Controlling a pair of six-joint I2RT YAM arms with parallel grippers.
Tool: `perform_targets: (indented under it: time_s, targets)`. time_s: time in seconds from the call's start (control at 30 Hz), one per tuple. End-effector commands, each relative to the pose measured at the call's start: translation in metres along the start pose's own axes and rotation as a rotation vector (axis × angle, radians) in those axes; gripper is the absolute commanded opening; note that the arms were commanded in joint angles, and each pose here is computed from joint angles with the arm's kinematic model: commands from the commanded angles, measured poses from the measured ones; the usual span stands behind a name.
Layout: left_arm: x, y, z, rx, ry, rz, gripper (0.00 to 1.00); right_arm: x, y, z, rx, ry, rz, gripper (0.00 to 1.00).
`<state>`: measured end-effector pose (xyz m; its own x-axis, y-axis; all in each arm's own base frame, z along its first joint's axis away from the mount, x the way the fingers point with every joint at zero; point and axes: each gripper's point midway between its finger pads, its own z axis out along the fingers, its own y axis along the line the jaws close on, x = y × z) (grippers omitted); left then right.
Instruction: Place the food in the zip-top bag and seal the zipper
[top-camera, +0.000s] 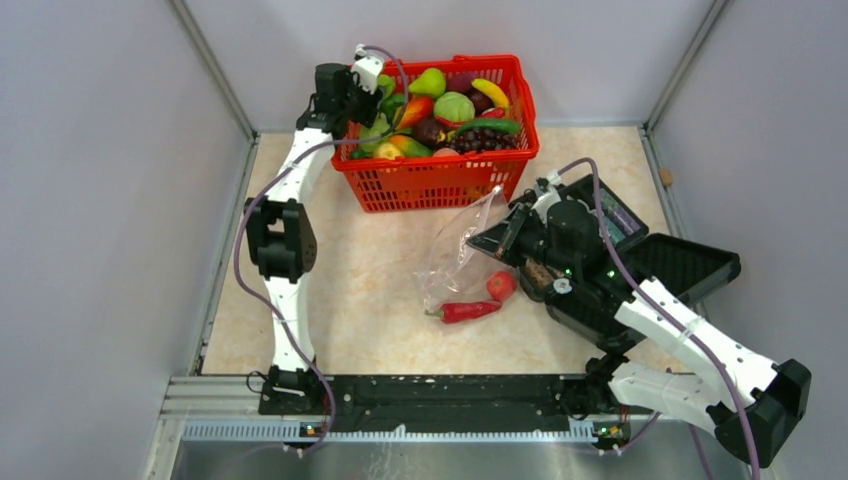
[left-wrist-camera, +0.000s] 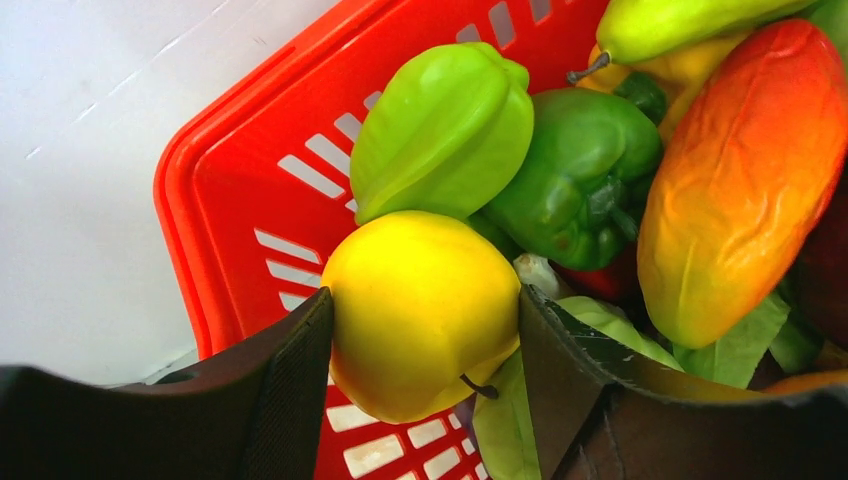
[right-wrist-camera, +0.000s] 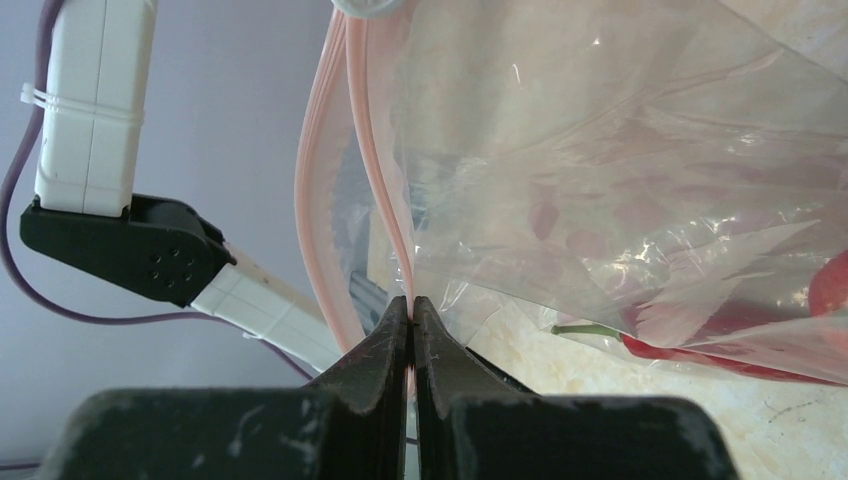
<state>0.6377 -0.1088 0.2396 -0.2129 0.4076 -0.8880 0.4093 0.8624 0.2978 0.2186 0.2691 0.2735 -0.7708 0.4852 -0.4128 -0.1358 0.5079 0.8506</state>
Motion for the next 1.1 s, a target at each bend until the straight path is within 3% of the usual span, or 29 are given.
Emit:
perform_targets:
  time_s: [0.0,0.1,0.3,0.77,0.8,0.97,1.07]
  targets:
    - [0.014,-0.026,-0.019,0.062,0.049,-0.075,0.43,-0.007,0.016,-0.005,-0.049,-0.024,-0.020,0.00]
    - [0.009,-0.038,-0.028,0.098,0.036,-0.089,0.31,-0.007,0.015,-0.005,-0.046,-0.025,-0.013,0.00]
    - [-0.009,-0.047,-0.048,0.135,-0.012,-0.124,0.18,-0.008,0.012,-0.009,-0.042,-0.044,0.007,0.00]
    - [-0.068,-0.065,-0.113,0.230,-0.220,-0.193,0.19,-0.006,0.008,0.000,-0.039,-0.038,0.028,0.00]
    - [-0.071,-0.063,-0.116,0.217,-0.232,-0.189,0.20,-0.006,0.008,0.000,-0.039,-0.038,0.028,0.00]
    - [-0.082,-0.034,-0.110,0.082,-0.261,-0.168,0.73,-0.008,0.009,0.000,-0.042,-0.044,0.026,0.00]
    - [-0.085,-0.018,-0.094,0.023,-0.243,-0.160,0.91,-0.008,0.009,0.000,-0.042,-0.047,0.025,0.00]
